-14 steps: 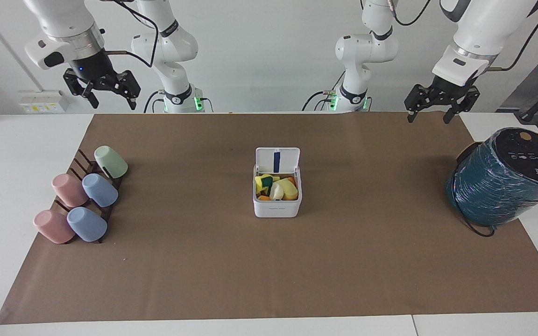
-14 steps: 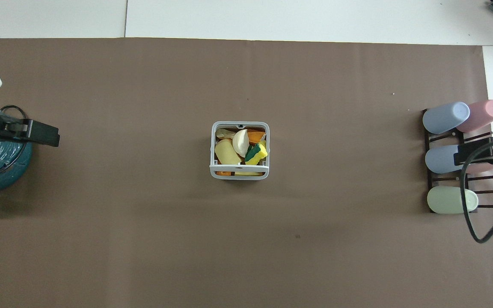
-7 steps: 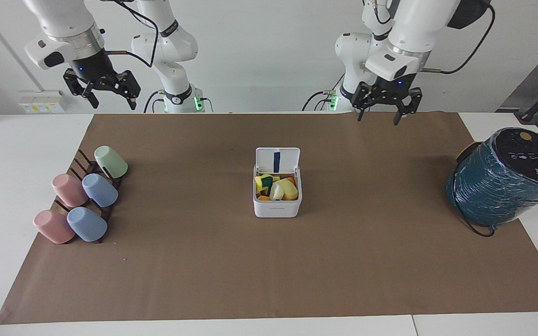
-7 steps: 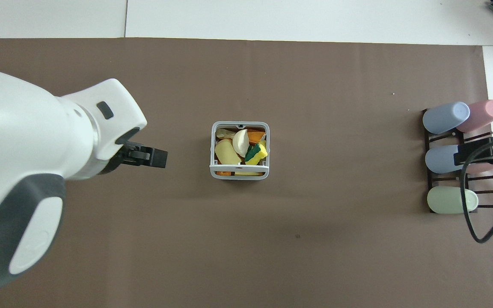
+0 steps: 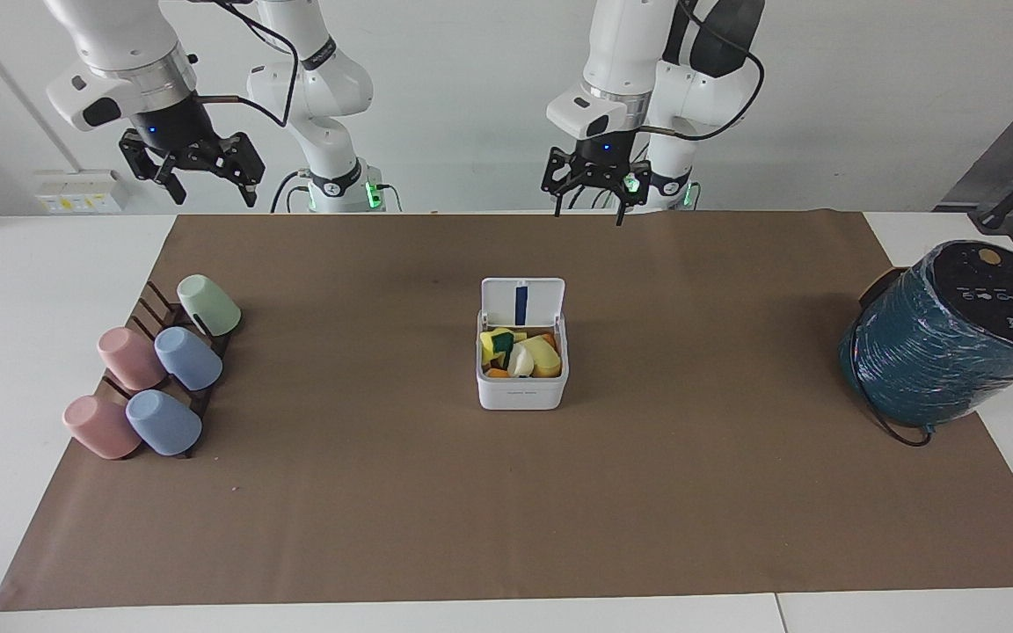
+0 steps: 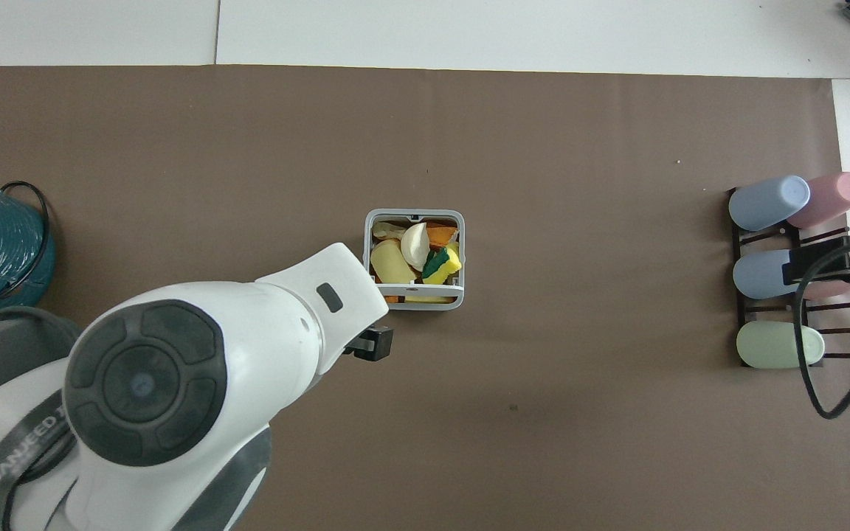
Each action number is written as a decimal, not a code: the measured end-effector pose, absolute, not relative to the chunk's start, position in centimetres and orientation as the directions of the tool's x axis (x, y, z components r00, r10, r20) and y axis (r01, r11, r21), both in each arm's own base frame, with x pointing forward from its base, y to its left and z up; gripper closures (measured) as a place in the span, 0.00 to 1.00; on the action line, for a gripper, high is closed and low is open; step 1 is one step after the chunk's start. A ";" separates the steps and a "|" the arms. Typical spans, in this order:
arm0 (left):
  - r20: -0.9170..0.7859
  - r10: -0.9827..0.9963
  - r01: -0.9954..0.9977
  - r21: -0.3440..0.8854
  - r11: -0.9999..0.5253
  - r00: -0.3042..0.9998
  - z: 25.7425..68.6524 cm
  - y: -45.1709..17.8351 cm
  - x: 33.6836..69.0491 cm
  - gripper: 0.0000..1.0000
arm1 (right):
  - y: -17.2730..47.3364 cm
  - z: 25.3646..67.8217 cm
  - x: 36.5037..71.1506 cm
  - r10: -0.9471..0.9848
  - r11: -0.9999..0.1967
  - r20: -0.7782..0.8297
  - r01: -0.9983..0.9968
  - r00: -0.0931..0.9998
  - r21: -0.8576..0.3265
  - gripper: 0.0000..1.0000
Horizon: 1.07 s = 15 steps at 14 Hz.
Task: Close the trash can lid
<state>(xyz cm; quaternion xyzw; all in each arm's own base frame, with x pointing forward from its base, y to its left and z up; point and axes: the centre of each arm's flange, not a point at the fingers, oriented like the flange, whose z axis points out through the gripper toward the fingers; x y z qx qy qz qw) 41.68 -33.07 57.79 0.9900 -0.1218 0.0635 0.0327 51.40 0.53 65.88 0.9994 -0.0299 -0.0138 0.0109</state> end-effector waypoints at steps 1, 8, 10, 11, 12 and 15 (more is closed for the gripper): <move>0.138 -0.233 -0.242 0.055 -0.969 0.963 57.1 -33.8 41.2 0.00 | 0.5 65.9 51.5 -0.060 -0.998 -0.022 -0.059 0.998 0.022 0.00; 0.181 -0.110 -0.133 0.125 -0.983 0.977 50.8 -38.7 42.7 0.43 | 0.5 65.9 51.5 -0.060 -0.998 -0.018 -0.059 0.998 0.022 0.00; 0.201 -0.083 -0.114 0.146 -0.983 0.976 50.1 -39.0 43.4 0.67 | 0.5 65.9 51.5 -0.060 -0.998 -0.017 -0.059 0.998 0.022 0.00; 0.211 -0.078 -0.112 0.154 -0.982 0.974 50.0 -39.1 43.7 0.78 | 0.5 65.9 51.5 -0.060 -0.998 -0.017 -0.059 0.998 0.022 0.00; 0.222 -0.074 -0.112 0.163 -0.980 0.972 50.0 -39.2 43.9 0.91 | 0.5 65.9 51.5 -0.060 -0.998 -0.017 -0.059 0.998 0.022 0.00; 0.266 -0.059 -0.114 0.196 -0.974 0.962 49.2 -39.7 45.1 0.99 | 0.5 65.9 51.5 -0.060 -0.998 -0.016 -0.059 0.998 0.022 0.00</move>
